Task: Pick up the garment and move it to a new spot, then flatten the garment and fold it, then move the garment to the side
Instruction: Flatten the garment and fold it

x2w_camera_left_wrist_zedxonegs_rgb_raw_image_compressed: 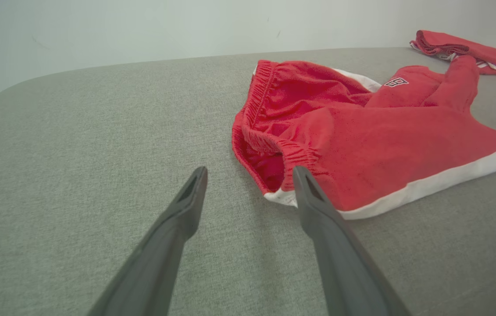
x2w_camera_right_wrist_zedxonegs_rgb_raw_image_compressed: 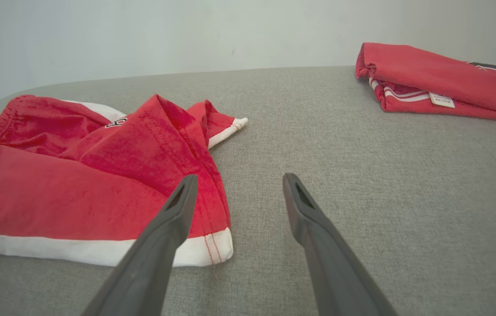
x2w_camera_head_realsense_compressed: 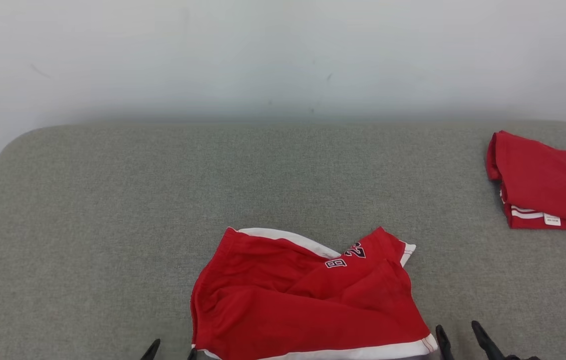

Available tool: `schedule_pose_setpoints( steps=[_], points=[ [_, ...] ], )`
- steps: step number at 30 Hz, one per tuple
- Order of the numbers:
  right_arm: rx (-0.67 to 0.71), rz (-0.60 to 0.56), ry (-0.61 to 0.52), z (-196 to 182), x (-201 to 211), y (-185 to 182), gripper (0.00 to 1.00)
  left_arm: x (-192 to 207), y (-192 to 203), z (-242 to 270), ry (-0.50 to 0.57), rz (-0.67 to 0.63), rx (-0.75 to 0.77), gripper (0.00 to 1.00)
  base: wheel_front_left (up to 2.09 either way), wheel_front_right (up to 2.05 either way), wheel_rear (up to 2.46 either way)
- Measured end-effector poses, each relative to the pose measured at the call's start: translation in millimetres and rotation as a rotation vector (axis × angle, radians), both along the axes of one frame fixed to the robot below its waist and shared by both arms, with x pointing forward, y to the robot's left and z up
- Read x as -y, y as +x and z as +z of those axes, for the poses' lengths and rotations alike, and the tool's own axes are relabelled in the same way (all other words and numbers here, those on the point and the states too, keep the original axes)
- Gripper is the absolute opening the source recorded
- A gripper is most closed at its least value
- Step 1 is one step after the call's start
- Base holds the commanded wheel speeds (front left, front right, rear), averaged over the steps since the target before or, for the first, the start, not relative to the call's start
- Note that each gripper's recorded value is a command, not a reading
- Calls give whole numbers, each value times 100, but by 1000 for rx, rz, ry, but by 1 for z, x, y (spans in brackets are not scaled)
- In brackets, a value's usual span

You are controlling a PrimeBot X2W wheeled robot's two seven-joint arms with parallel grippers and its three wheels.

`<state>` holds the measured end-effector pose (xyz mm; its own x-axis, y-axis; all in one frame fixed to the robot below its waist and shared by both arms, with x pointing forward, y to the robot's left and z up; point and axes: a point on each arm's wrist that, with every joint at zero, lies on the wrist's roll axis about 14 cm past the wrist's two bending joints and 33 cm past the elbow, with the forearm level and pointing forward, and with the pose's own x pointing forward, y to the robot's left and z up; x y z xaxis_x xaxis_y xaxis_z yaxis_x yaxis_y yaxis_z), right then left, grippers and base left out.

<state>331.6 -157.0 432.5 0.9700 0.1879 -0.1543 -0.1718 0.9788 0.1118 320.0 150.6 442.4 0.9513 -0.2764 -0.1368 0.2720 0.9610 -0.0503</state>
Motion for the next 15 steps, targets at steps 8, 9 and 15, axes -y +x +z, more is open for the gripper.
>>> schedule_pose_setpoints(
  steps=[8, 9, 15],
  points=[
    [-134, 67, -1, -38, -22, 1, 100, 18, 4, -28, 73, -140, -90, 100, 0, 0, 0],
    [-150, 70, -1, -43, -23, 0, 100, 20, 5, -31, 87, -158, -99, 100, 0, 0, 0],
    [-221, 92, 0, -62, -31, 2, 100, 31, 11, -40, 126, -247, -129, 100, 0, 0, 0]
  ],
)
